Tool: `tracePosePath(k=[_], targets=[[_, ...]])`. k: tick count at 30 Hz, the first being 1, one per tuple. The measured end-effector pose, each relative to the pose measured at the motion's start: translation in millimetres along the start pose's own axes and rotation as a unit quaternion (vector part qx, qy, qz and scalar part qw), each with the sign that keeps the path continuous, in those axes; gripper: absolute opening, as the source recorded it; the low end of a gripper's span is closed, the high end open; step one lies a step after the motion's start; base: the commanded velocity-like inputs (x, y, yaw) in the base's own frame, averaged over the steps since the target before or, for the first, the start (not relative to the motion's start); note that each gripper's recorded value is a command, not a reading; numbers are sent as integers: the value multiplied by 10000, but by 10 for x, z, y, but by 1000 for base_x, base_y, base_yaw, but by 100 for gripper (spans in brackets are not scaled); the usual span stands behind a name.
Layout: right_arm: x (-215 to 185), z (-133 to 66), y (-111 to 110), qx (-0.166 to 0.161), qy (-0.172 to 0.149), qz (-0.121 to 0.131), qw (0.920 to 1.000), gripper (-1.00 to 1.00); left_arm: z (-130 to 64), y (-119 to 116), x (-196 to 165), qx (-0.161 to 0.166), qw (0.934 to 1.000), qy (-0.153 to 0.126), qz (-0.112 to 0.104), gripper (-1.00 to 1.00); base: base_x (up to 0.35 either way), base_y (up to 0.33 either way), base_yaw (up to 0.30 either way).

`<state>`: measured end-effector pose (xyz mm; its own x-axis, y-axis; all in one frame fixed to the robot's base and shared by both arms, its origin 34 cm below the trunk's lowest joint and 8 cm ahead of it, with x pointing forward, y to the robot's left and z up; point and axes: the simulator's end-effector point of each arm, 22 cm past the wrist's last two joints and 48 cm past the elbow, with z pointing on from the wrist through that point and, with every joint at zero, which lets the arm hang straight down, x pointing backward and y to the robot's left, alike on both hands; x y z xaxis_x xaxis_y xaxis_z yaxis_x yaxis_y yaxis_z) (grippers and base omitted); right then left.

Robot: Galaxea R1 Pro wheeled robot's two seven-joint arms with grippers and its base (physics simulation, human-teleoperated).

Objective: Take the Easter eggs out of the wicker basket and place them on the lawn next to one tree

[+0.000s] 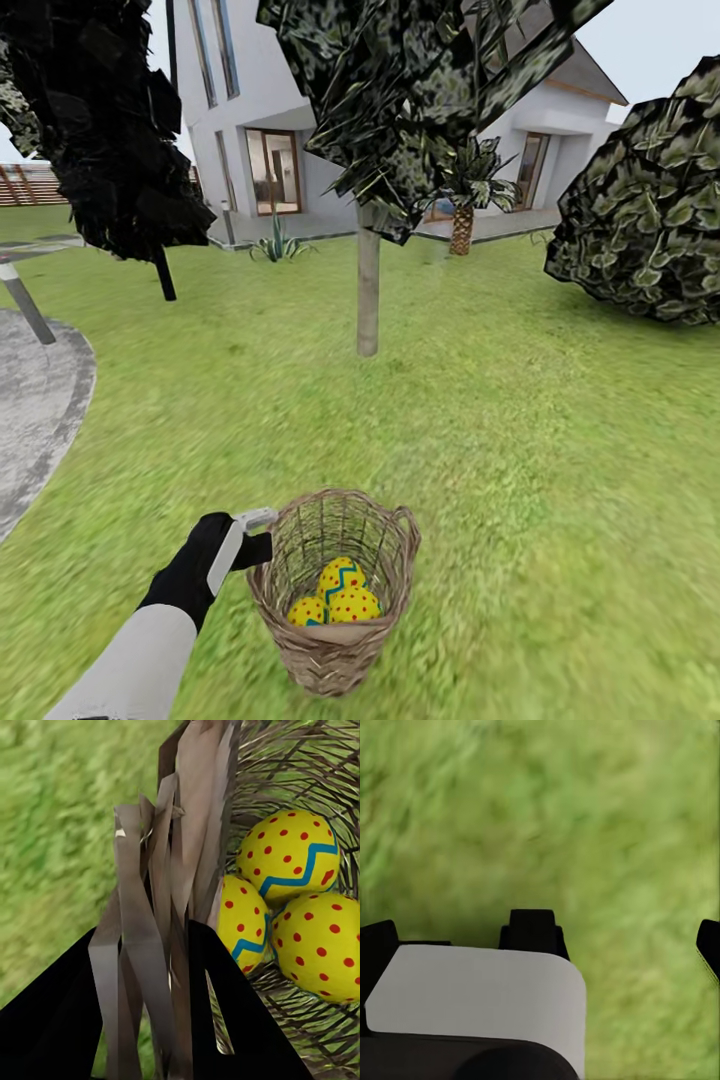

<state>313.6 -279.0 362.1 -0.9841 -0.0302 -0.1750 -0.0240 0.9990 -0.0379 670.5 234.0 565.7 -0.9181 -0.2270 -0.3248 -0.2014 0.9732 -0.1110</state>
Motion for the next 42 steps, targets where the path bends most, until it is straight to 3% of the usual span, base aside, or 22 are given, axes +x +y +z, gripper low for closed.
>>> tracePosePath(k=[29,42], targets=[[-13,0,-11,3,-17,-5,10000,100,29,-4,57,-6,10000,68,7,-100,318,0,0],[-49,1,-72,59,-56,14,10000,100,29,9,56,-15,10000,67,7,-100,318,0,93]])
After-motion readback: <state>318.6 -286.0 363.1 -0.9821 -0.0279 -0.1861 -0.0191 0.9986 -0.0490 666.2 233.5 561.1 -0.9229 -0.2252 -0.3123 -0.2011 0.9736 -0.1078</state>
